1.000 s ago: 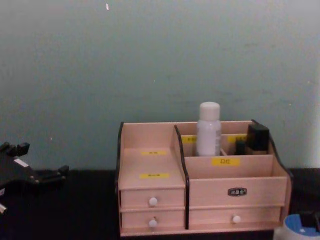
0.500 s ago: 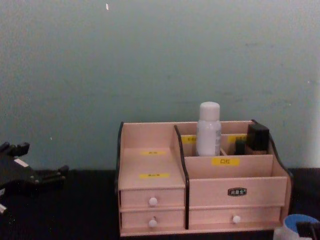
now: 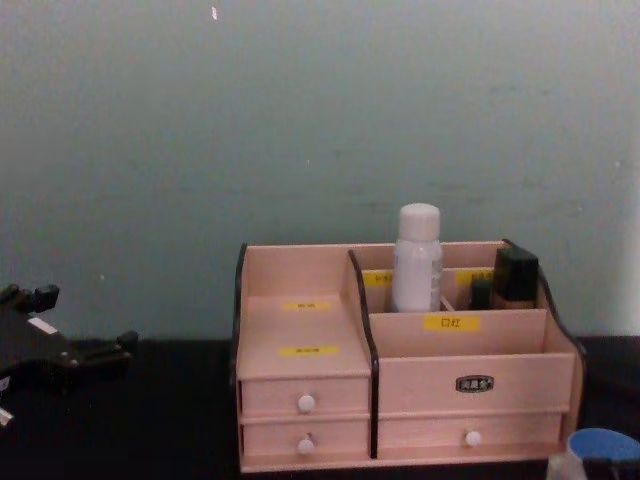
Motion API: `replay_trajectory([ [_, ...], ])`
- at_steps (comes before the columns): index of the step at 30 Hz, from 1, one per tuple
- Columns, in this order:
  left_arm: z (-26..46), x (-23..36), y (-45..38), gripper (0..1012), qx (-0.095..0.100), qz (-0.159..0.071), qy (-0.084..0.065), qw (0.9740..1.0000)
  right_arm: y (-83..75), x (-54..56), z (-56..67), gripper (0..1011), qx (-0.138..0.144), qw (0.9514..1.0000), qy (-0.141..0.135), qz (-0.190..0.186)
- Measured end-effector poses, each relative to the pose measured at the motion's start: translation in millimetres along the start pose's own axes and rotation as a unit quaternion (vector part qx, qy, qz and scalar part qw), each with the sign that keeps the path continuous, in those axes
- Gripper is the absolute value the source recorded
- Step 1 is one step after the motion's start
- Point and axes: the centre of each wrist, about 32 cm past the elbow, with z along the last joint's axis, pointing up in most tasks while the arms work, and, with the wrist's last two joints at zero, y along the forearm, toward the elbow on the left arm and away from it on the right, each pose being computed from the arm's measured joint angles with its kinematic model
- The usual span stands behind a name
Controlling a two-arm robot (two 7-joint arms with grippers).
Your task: Pick up the facial cleanser and watermelon frost from the table and place them into the tiered storage box.
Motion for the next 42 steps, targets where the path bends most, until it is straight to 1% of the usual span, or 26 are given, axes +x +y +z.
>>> replay_trajectory([
  [16, 0.0, 0.0, 0.0, 1001, 0.000, 0.000, 0.000, 1.0000, 5.6, 1.5, -1.3, 1002, -0.003, 1.0000, 0.001, 0.000],
  [42, 0.0, 0.0, 0.0, 1001, 0.000, 0.000, 0.000, 1.0000, 6.9, 1.6, -1.1, 1002, -0.008, 1.0000, 0.001, 0.003],
])
